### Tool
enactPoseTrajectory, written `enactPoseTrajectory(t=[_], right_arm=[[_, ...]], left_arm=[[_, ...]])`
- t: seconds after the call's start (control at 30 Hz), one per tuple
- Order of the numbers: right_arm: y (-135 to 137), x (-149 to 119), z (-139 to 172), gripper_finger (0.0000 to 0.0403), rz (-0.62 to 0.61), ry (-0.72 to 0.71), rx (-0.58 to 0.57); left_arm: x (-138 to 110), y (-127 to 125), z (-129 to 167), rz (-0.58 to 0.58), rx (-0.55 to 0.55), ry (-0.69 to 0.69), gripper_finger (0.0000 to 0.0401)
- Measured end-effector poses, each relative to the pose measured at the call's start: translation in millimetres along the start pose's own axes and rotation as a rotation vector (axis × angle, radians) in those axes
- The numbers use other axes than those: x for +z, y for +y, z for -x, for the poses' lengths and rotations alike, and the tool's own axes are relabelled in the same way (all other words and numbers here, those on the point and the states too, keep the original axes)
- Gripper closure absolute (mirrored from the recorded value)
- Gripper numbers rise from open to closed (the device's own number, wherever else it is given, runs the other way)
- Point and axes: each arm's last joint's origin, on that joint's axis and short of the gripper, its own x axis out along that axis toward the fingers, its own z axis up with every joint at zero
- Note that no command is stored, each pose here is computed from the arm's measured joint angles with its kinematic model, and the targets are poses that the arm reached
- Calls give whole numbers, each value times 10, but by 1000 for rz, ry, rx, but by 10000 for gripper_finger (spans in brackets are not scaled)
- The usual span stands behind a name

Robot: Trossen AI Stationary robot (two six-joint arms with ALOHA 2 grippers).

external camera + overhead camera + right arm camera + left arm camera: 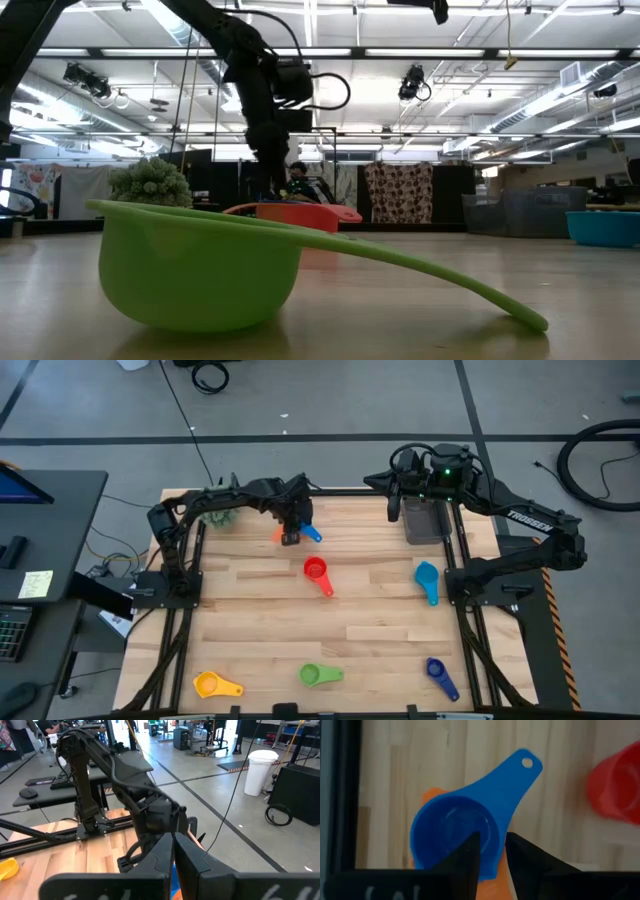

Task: Nest measuring cups in basket
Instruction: Stack the blue measuring cup on top of the orange measuring cup

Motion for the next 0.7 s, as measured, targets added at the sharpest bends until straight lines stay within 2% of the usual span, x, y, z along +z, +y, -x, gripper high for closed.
enactPoseTrajectory(t=[0.1,0.23,0.4,0.5,0.7], right_arm=[[-5,-20,-16,381,-18,8,-12],[-45,-173,-159,381,-73,74,-86],[-116,-406,-496,381,-184,195,-130],[-142,-542,-692,381,-209,261,-139],[-223,-876,-1087,381,-257,397,-179]], left_arm=[[43,18,158,35,-20,47,302],[51,86,361,102,-39,107,302],[-200,276,433,294,-58,261,301],[-384,388,427,402,-70,345,301],[-596,567,286,493,-51,339,301]])
